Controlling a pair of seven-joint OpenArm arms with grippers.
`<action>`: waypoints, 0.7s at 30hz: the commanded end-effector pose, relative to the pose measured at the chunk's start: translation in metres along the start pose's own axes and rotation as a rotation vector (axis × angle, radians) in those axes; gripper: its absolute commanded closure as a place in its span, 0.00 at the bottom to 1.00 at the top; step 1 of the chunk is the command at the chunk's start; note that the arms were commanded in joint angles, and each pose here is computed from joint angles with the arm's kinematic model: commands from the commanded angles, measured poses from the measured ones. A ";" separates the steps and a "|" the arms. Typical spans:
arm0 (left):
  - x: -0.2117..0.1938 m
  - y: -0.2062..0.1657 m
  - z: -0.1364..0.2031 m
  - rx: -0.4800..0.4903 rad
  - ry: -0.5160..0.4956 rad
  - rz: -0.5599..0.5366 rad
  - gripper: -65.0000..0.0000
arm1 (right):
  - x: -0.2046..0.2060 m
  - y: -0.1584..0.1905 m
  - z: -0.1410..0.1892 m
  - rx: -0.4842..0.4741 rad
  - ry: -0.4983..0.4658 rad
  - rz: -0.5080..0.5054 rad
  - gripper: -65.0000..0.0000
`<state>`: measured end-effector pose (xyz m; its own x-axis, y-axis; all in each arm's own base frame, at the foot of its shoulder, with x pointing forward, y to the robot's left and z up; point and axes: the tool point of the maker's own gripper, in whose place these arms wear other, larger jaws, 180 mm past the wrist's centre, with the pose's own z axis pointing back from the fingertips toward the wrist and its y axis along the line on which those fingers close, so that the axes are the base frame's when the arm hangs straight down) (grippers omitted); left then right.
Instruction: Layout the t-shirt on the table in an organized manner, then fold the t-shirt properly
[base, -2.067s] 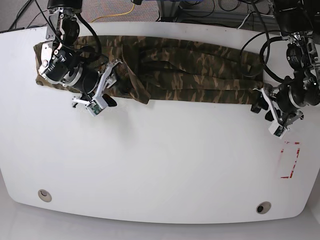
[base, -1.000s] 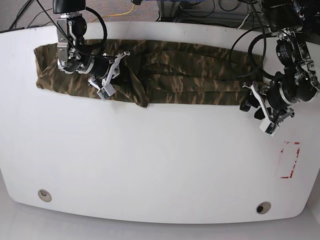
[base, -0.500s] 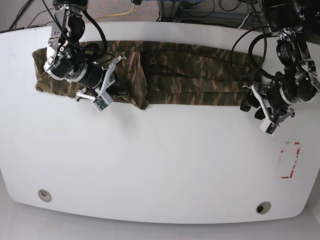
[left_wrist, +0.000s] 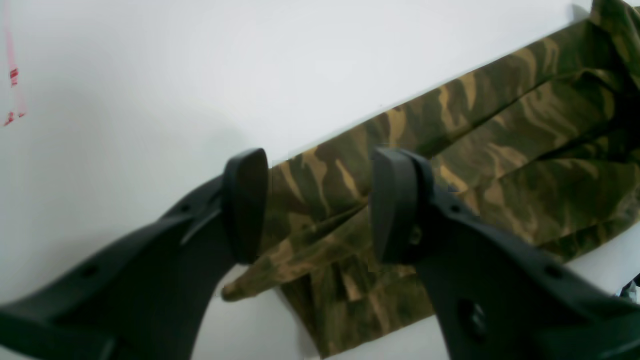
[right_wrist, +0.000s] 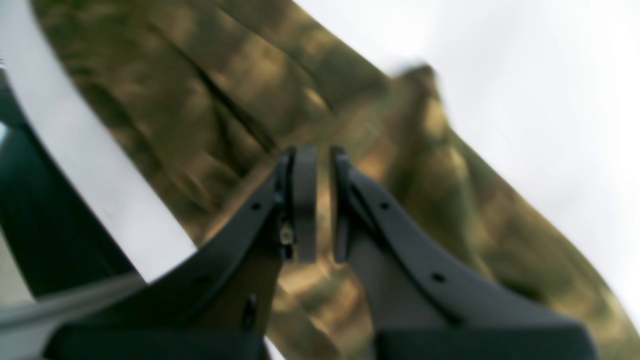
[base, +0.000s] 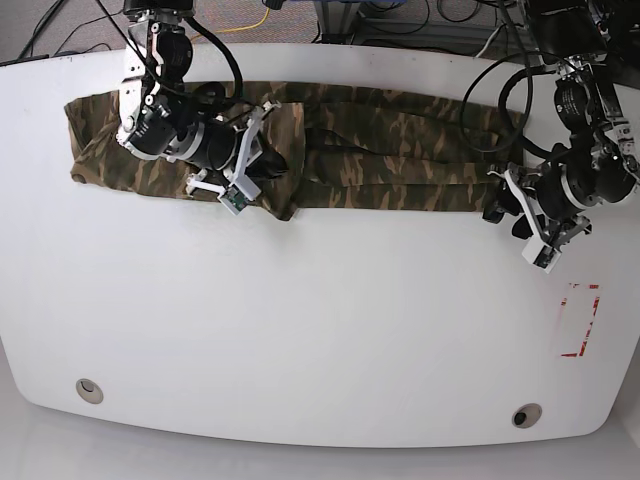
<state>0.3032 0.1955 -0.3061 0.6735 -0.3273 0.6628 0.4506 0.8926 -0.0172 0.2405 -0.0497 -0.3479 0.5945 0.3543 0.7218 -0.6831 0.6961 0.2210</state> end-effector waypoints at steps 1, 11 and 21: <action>0.013 0.004 0.006 0.010 -0.043 -0.019 0.54 | 0.002 0.007 -0.007 0.040 -0.024 -0.007 0.92; 0.016 0.003 0.007 0.013 -0.053 -0.027 0.55 | 0.003 0.017 -0.015 0.079 -0.026 0.002 0.92; 0.032 -0.002 0.018 0.033 -0.100 -0.074 0.65 | 0.019 -0.023 0.031 -0.078 -0.050 0.116 0.92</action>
<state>0.3078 0.1912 -0.2858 0.6206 -0.3557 0.6988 0.4670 0.8836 0.0350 0.2507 -0.0643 -0.3218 0.4949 0.3919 0.7755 -0.7228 0.6811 0.1171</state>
